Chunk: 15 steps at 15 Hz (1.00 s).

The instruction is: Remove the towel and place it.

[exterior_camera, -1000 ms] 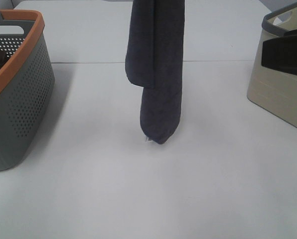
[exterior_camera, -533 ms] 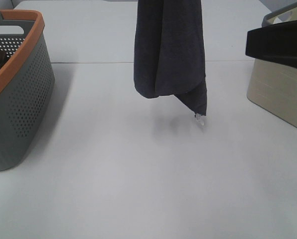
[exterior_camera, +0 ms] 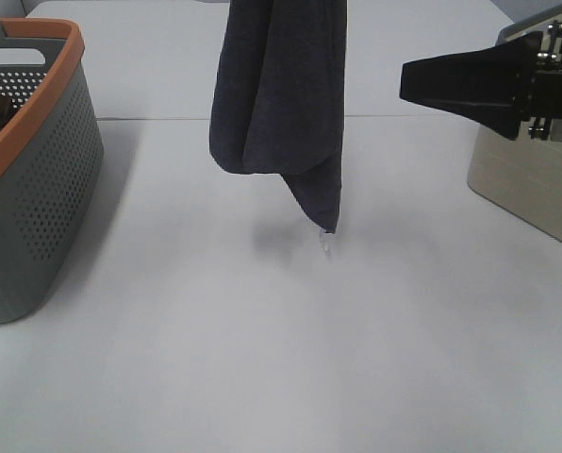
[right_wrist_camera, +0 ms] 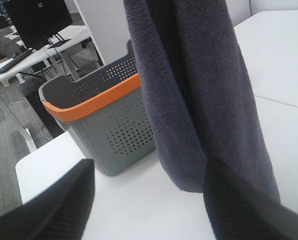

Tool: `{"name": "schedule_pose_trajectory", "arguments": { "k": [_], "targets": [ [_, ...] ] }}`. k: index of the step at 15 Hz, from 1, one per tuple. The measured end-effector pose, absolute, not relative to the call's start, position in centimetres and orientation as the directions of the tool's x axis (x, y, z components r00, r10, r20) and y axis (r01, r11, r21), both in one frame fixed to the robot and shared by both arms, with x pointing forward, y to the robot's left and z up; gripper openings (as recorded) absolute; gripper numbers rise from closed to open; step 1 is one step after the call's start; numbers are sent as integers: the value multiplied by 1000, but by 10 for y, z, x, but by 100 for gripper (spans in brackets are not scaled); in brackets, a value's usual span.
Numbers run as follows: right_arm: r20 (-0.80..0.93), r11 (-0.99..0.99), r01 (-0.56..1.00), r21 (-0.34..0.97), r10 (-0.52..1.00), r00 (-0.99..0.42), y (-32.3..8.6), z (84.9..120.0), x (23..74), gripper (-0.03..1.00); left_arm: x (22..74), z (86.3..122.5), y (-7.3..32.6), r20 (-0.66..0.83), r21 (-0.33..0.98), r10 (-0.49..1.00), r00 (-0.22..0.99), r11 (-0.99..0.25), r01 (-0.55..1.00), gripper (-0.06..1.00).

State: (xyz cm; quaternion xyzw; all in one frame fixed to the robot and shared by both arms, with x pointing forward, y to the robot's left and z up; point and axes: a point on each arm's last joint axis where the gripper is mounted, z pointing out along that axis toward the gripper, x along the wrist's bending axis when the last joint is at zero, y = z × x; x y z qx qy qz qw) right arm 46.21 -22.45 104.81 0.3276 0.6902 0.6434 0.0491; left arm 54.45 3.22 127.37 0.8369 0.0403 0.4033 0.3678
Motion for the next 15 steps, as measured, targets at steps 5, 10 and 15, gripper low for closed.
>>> {"name": "schedule_pose_trajectory", "arguments": {
  "k": [5,10,15],
  "targets": [
    [361,-6,399,917,437,-824,-196,1043,493,56,544,1274,32,644,649,364,673,-726,-229,0],
    [265,92,372,924,546,-795,-175,1042,505,56,544,1274,32,644,649,364,673,-726,-229,0],
    [187,149,322,935,565,-804,-176,1037,509,56,544,1274,32,644,649,364,673,-726,-229,0]
  ]
}}
